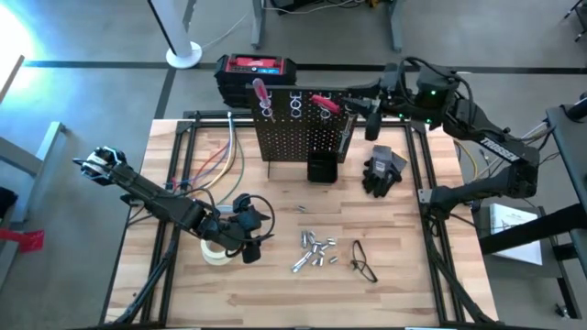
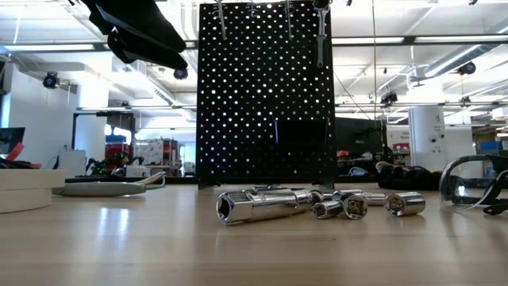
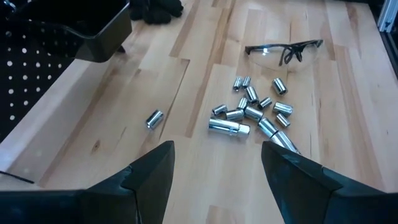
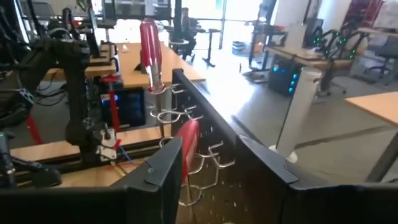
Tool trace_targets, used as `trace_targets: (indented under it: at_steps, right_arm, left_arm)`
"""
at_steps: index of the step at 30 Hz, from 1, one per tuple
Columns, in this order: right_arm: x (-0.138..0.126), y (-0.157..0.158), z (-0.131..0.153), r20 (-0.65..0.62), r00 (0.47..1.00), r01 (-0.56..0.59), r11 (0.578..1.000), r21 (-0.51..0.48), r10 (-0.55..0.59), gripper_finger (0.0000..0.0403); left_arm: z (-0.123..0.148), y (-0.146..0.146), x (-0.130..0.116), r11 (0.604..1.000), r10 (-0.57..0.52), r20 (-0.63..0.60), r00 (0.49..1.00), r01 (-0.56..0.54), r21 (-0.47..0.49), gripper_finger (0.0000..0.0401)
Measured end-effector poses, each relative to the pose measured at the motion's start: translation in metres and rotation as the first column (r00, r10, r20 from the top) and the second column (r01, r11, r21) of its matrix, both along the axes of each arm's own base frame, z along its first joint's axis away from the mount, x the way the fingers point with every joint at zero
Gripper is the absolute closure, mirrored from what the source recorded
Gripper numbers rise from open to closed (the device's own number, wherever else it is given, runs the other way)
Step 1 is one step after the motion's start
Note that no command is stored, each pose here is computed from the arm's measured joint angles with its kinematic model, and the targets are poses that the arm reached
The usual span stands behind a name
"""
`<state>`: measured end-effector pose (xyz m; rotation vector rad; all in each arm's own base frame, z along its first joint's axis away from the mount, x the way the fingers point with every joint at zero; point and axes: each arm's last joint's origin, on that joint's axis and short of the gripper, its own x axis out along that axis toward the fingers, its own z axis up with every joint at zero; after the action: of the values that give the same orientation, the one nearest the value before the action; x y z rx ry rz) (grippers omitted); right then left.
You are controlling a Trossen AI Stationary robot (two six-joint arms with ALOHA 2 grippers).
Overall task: Hang tools onto peg board
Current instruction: Hang the black safety glasses on the peg board
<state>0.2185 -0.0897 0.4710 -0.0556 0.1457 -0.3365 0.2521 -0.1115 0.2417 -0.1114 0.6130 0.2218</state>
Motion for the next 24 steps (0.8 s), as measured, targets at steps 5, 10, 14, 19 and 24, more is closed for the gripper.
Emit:
trace_targets:
  at_steps: [5, 10, 14, 19, 24]
  right_arm:
    - [0.004, 0.008, -0.005, -0.024, 0.985, -0.170, 0.984, 0.045, 0.172, 0.0304]
    - [0.015, 0.007, -0.016, -0.084, 0.972, -0.212, 0.974, 0.078, 0.218, 0.0361]
    - [0.022, 0.004, -0.020, -0.097, 0.972, -0.206, 0.976, 0.075, 0.213, 0.0398]
    - [0.023, 0.001, -0.021, -0.117, 0.987, -0.106, 0.993, 0.043, 0.111, 0.0396]
    - [0.019, 0.003, -0.018, -0.114, 0.987, -0.112, 0.993, 0.019, 0.114, 0.0402]
  left_arm:
    - [-0.001, 0.000, 0.000, 1.000, 0.005, 0.000, 1.000, -0.005, -0.006, 0.0169]
    - [0.000, 0.000, 0.000, 1.000, 0.006, 0.002, 1.000, -0.006, -0.008, 0.0169]
    - [0.001, 0.000, 0.000, 1.000, 0.005, 0.009, 1.000, -0.005, -0.011, 0.0169]
    - [0.001, 0.000, 0.000, 1.000, 0.005, 0.009, 1.000, -0.005, -0.012, 0.0169]
    - [0.000, 0.000, 0.000, 1.000, 0.004, 0.001, 1.000, -0.004, -0.008, 0.0169]
